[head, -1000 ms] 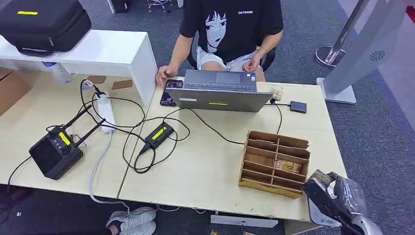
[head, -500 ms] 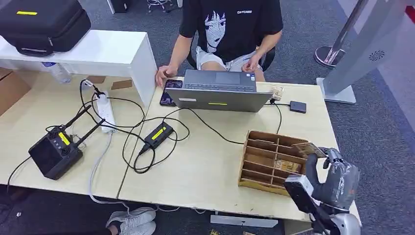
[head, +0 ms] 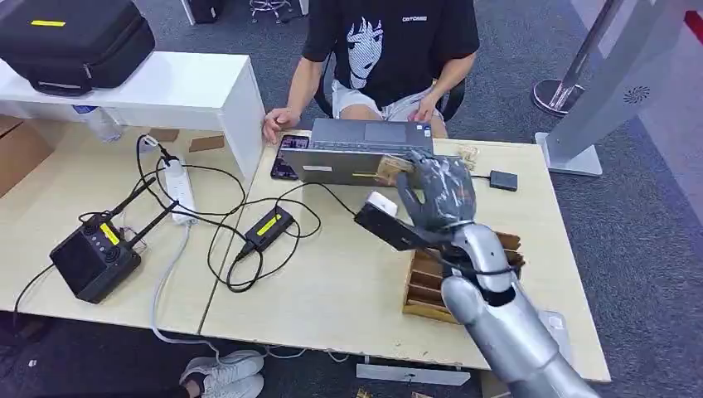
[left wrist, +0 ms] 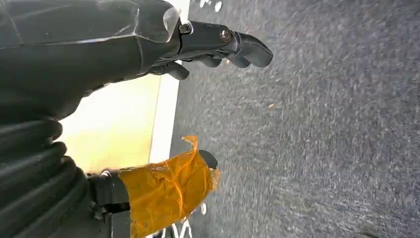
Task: Pass the card to the sensor for recognition and then transmit it.
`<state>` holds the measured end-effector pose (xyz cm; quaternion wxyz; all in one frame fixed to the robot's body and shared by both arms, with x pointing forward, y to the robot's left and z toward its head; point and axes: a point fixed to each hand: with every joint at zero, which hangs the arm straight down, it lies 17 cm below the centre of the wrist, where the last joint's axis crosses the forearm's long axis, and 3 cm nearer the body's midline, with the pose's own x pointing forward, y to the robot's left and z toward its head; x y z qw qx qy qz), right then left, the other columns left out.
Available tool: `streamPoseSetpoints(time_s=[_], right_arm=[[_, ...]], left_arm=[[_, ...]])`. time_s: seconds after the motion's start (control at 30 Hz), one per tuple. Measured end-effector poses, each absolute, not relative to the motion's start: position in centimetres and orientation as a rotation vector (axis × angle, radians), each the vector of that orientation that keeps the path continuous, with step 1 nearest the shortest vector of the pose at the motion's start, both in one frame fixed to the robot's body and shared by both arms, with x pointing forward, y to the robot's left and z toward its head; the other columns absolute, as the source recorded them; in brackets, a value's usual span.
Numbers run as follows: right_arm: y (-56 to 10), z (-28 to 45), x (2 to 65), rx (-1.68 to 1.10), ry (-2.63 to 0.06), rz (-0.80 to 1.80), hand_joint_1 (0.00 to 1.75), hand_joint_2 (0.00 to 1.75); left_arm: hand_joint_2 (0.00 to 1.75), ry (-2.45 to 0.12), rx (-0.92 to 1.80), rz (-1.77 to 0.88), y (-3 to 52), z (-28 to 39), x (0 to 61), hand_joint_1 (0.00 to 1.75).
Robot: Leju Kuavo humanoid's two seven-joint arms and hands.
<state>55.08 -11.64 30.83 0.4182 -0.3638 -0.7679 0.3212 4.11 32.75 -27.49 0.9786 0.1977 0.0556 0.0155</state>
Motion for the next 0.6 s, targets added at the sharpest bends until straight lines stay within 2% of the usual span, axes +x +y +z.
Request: streamPoseSetpoints(time_s=[0.27, 0.6], right_arm=[[-7.9, 32.2, 60.9, -0.896, -1.800, 0.910, 1.75, 1.75], [-7.9, 31.9, 62.4, -0.919, -1.750, 0.946, 1.75, 1.75]], left_arm=[[1.75, 0.099, 0.406, -0.031, 33.2, -27.4, 4.6, 0.00], [1.75, 0.098, 0.411, -0.047, 33.4, -27.4, 4.7, 0.00]])
